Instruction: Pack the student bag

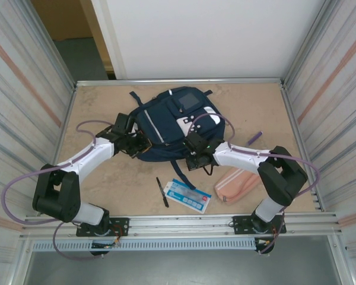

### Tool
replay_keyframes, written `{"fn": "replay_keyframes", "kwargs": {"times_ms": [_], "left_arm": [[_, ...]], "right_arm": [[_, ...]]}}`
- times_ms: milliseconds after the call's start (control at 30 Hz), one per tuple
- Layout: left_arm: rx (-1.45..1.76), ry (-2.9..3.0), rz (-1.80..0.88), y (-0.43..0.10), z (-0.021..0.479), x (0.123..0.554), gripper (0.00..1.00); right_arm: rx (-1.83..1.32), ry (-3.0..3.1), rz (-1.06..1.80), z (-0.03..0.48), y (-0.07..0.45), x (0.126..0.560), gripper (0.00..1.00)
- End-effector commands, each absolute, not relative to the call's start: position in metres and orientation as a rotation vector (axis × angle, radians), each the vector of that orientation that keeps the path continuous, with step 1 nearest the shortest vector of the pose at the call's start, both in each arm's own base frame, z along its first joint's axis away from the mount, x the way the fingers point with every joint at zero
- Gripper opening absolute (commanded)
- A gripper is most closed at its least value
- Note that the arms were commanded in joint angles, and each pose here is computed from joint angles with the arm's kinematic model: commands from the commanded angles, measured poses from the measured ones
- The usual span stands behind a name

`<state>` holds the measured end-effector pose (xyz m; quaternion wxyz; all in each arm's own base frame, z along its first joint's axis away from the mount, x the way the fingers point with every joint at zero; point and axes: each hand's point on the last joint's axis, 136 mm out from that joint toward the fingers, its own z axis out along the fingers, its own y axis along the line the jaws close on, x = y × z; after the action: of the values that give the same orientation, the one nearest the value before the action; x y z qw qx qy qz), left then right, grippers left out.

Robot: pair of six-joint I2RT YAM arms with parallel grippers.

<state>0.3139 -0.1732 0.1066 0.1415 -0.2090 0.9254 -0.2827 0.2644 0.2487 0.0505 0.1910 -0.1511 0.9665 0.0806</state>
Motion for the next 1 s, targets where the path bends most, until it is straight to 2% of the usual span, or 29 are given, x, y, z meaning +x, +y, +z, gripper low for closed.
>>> {"fn": "replay_keyframes", "kwargs": {"times_ms": [0,33,100,167,400,567,967], "left_arm": [[-0.510,2.633,-0.789,-0.176,0.127,0.317,0.00],[-0.467,2.638,-0.780,-0.183,0.128,0.313,0.00],[-0.435,2.648,-0.765,-0.190,0.128,0.304,0.00],[-0.446,2.644,-0.787,-0.192,0.131,0.294,0.25],[-0.479,2.632,-0.782,-0.180,0.144,0.274,0.43],[-0.433,2.626,-0.680,-0.177,0.149,0.293,0.52],[-0.609,2.668,-0.537,-0.175,0.096,0.354,0.56]], "right_arm": [[-0.345,2.790,0.133,0.048,0.210,0.250,0.00],[-0.357,2.765,0.190,0.056,0.215,0.250,0.02],[-0.363,2.706,0.265,0.074,0.219,0.251,0.15],[-0.371,2.628,0.319,0.098,0.220,0.251,0.25],[-0.362,2.382,0.402,0.162,0.205,0.261,0.52],[-0.388,2.426,0.529,0.158,0.218,0.269,0.53],[-0.398,2.519,0.544,0.129,0.229,0.275,0.53]]}}
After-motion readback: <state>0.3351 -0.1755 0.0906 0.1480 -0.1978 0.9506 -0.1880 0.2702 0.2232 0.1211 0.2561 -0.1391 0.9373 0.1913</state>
